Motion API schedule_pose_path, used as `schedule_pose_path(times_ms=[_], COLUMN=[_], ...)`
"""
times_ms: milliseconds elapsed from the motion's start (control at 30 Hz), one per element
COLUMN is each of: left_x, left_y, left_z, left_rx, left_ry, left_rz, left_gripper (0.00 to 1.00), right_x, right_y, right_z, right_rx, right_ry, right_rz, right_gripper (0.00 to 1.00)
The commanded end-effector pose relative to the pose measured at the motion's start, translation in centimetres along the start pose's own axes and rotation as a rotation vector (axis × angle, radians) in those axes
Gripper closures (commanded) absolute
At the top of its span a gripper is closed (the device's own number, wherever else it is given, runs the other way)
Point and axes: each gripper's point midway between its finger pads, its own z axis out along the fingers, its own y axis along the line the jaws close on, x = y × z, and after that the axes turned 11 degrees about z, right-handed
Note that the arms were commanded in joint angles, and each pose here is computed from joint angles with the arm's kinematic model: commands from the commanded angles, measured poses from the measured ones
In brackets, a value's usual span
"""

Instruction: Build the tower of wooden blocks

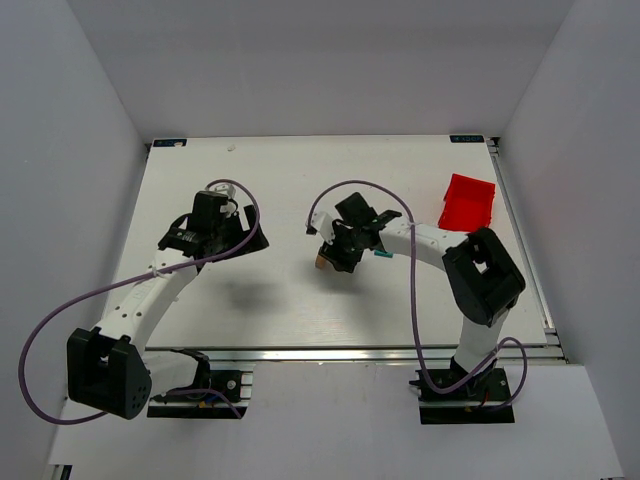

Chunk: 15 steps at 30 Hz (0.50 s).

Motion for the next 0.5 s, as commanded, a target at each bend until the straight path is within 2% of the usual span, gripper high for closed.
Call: schedule_pose_path(times_ms=[0, 467], left_x=[-0.9, -0.7], left_y=[-0.4, -0.3], left_z=[-0.6, -0.6], left_rx=[0.02, 0.017], left_ry=[-0.047, -0.045], left_rz=[0.009, 0.009], left_gripper=[0.02, 0.02], right_x=[-1.6, -2.7], right_y=[0.3, 0.4], right_z=[0.4, 2.7], right_rx=[-0.007, 0.004], right_ry=[-0.014, -0.018], right_rz=[-0.083, -0.06], right_gripper=[0.63, 0.58])
